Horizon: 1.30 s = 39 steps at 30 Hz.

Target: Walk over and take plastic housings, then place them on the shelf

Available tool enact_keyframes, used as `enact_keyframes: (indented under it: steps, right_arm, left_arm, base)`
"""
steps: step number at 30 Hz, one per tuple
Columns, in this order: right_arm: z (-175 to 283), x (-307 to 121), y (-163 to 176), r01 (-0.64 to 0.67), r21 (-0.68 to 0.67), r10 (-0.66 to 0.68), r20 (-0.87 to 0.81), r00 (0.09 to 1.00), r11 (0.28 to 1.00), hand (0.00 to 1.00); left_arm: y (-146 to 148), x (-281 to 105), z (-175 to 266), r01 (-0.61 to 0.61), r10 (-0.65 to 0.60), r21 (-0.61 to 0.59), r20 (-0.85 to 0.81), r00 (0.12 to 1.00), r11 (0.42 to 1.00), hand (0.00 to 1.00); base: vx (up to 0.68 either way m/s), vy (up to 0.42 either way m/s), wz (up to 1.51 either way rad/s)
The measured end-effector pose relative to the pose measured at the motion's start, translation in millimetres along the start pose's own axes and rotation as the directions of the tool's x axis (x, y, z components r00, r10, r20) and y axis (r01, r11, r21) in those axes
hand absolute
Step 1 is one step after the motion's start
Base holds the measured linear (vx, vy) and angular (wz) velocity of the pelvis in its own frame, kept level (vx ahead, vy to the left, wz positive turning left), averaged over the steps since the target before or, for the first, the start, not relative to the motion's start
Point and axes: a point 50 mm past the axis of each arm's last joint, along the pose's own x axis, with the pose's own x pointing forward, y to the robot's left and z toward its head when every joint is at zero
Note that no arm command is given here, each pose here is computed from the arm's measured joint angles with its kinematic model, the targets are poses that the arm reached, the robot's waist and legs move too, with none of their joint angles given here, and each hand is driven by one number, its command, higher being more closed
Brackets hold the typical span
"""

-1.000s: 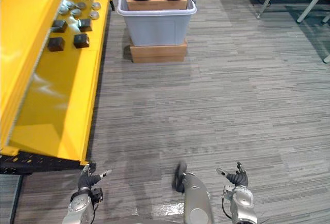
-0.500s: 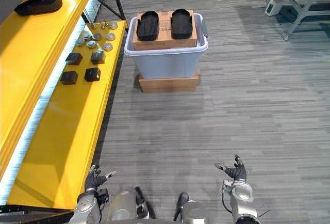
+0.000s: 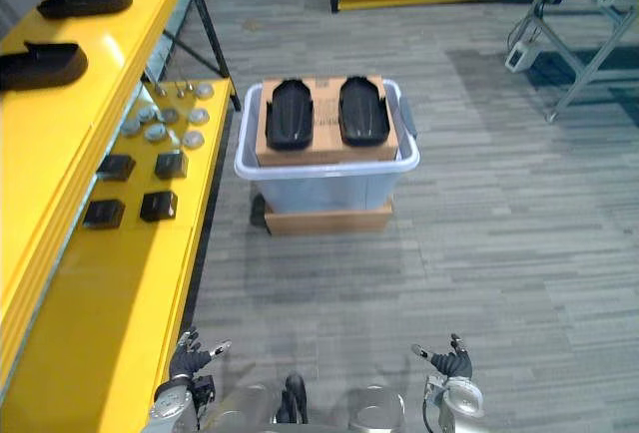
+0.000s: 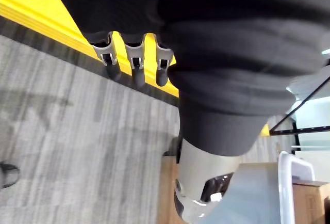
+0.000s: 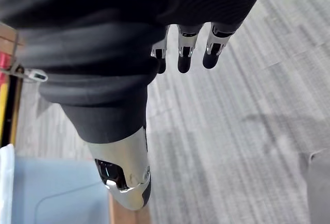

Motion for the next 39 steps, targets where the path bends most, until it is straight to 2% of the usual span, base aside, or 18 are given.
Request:
enact_keyframes:
  steps: [4, 7, 12, 20, 29, 32, 37, 39]
  right_arm:
    - [-12.5, -4.9, -4.5, 0.008, -0.014, -0.008, -0.037, 0.999, 1.000, 0.00]
    - [-5.1, -2.0, -6.8, 0.008, -0.023, -0.008, -0.014, 1.000, 1.000, 0.00]
    - [-20.0, -9.8, -10.0, -0.002, -0.035, 0.001, -0.048, 0.999, 0.999, 0.00]
    - [-25.8, -11.4, -15.5, 0.046, 0.044, -0.042, -0.073, 0.996, 0.998, 0.00]
    - [-30.8, -13.9, -10.2, 0.063, 0.133, -0.050, -0.097, 0.994, 0.989, 0.00]
    - [-27.7, -12.2, -21.5, 0.119, 0.196, -0.102, -0.095, 0.990, 0.973, 0.00]
    - [6.2, -14.0, -59.3, 0.232, 0.287, -0.256, 0.048, 0.966, 0.929, 0.00]
    - [42.9, -18.1, -72.0, 0.251, 0.311, -0.321, 0.199, 0.926, 0.917, 0.00]
  left_arm:
    - [5.9, -1.5, -10.3, -0.014, 0.015, 0.022, -0.040, 0.999, 1.000, 0.00]
    - [0.1, -3.6, -17.5, -0.003, 0.004, 0.012, -0.073, 0.997, 1.000, 0.00]
    - [-12.0, -7.6, -20.0, 0.019, -0.021, -0.023, -0.078, 0.997, 1.000, 0.00]
    - [-14.2, -9.8, -22.5, 0.022, -0.024, -0.033, -0.085, 0.996, 0.999, 0.00]
    - [5.7, -1.4, -11.3, -0.008, 0.009, 0.020, -0.047, 0.999, 1.000, 0.00]
    - [10.0, -0.7, -10.7, -0.015, 0.016, 0.031, -0.045, 0.999, 0.999, 0.00]
    - [14.3, -5.7, -19.6, -0.020, 0.022, 0.038, -0.069, 0.997, 0.999, 0.00]
    - [15.9, -8.2, -24.0, -0.005, 0.010, 0.053, -0.081, 0.997, 0.999, 0.00]
  base:
    - [0.49, -0.247, 0.39]
    - [0.44, -0.305, 0.04]
    - [0.34, -0.234, 0.17]
    - [0.29, 0.043, -0.22]
    - [0.17, 0.103, -0.06]
    - [0.04, -0.025, -0.13]
    - [0.06, 0.000, -0.11]
    - [0.08, 0.000, -0.10]
